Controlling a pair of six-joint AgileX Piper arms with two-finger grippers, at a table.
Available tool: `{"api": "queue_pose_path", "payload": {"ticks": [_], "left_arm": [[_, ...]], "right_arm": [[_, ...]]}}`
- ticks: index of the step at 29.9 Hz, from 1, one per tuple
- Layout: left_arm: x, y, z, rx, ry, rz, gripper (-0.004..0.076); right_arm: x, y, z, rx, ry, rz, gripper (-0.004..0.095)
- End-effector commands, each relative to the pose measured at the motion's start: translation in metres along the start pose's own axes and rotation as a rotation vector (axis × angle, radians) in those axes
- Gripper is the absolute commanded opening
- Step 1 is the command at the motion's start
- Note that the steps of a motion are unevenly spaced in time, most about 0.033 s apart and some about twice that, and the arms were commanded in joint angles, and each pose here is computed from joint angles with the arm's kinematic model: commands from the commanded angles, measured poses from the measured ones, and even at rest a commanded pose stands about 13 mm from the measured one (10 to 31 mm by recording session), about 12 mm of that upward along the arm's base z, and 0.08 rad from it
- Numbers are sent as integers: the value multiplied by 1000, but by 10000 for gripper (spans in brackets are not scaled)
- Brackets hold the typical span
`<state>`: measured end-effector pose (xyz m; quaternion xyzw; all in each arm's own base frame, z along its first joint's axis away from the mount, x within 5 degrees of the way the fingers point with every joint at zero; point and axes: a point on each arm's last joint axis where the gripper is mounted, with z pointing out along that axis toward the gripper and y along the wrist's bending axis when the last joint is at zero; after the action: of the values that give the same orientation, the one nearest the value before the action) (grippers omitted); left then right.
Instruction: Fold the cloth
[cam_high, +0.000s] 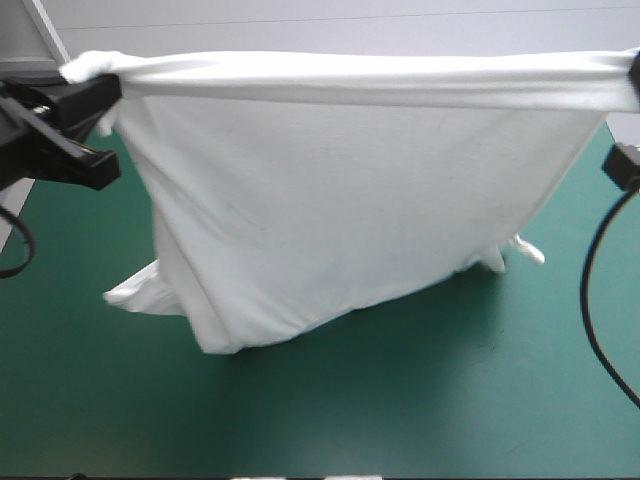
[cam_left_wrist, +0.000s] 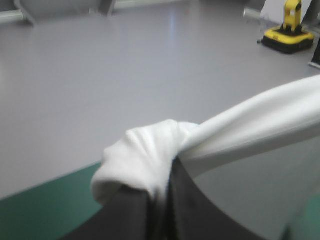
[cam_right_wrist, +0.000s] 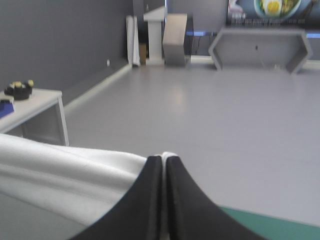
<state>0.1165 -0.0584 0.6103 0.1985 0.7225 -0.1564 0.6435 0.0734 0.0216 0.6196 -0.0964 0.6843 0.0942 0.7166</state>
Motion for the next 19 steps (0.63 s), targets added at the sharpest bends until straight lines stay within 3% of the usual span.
{"api": "queue_pose_path", "payload": {"ticks": [1,10,19], "left_arm": [[-29,-5,-43,-8,-225,59,-10],[-50,-9,-92,-52,-407,147,-10],[-51,-1,-79,-129,-376,188,-10]], "right_arm": [[-33,1,-35,29,-234,-51,-6],[-61,4,-76,46,-458,-102,-6],[-57,-3,-41,95,-385,-132,-7]]}}
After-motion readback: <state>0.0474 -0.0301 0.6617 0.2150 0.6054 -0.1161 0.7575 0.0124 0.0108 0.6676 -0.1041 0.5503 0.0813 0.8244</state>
